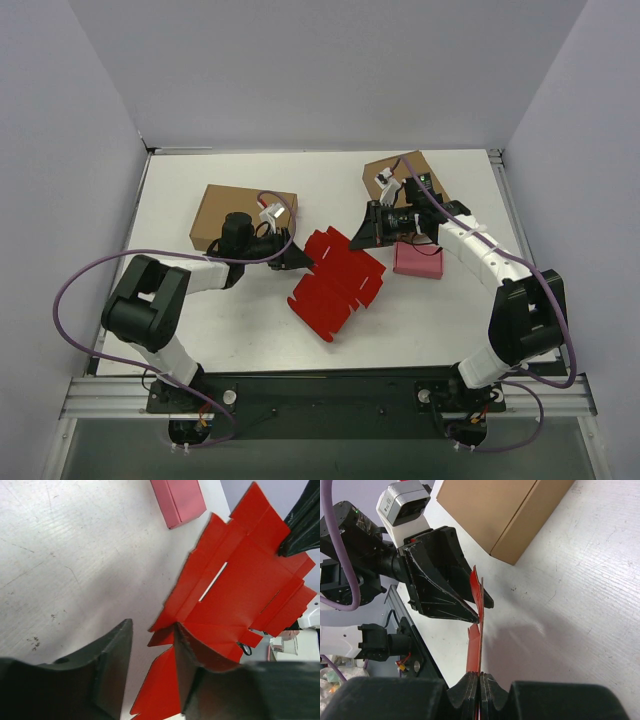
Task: Fold the paper box
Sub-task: Fold the paper box at the center of the board.
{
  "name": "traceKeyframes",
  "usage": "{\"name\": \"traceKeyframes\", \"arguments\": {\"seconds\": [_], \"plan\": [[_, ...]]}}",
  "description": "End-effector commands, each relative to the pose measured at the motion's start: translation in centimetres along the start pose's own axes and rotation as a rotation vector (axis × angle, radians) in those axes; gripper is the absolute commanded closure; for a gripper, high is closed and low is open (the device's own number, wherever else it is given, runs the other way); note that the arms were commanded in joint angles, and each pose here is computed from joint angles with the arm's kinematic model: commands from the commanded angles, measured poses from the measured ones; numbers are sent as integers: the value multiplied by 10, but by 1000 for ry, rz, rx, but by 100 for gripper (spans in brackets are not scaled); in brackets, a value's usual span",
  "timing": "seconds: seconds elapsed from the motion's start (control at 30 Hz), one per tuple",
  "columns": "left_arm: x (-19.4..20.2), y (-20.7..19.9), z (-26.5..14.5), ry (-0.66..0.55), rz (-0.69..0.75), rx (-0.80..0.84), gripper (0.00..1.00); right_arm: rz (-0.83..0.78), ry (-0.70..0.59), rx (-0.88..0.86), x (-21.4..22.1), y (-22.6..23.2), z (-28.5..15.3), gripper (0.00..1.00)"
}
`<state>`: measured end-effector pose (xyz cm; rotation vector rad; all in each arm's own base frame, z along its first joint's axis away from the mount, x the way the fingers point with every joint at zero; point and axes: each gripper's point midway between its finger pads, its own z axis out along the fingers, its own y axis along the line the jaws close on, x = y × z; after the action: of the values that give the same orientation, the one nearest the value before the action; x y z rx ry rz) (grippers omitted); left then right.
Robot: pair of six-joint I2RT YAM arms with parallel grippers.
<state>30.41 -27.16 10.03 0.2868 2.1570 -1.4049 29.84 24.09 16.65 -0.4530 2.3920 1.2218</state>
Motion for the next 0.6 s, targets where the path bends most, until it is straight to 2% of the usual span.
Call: {"name": "traceKeyframes", "arguments": {"seconds": [0.0,0.4,0.57], "plan": [[-6,-16,6,-5,52,71,58,-24,-25,-24,-12,5,-1,100],[-4,-26,11,47,63,55,73,-77,-90,113,-20,-11,-5,100],[-1,-34,24,98,80,34,85,-118,-104,184,-18,-13,-2,100]]}}
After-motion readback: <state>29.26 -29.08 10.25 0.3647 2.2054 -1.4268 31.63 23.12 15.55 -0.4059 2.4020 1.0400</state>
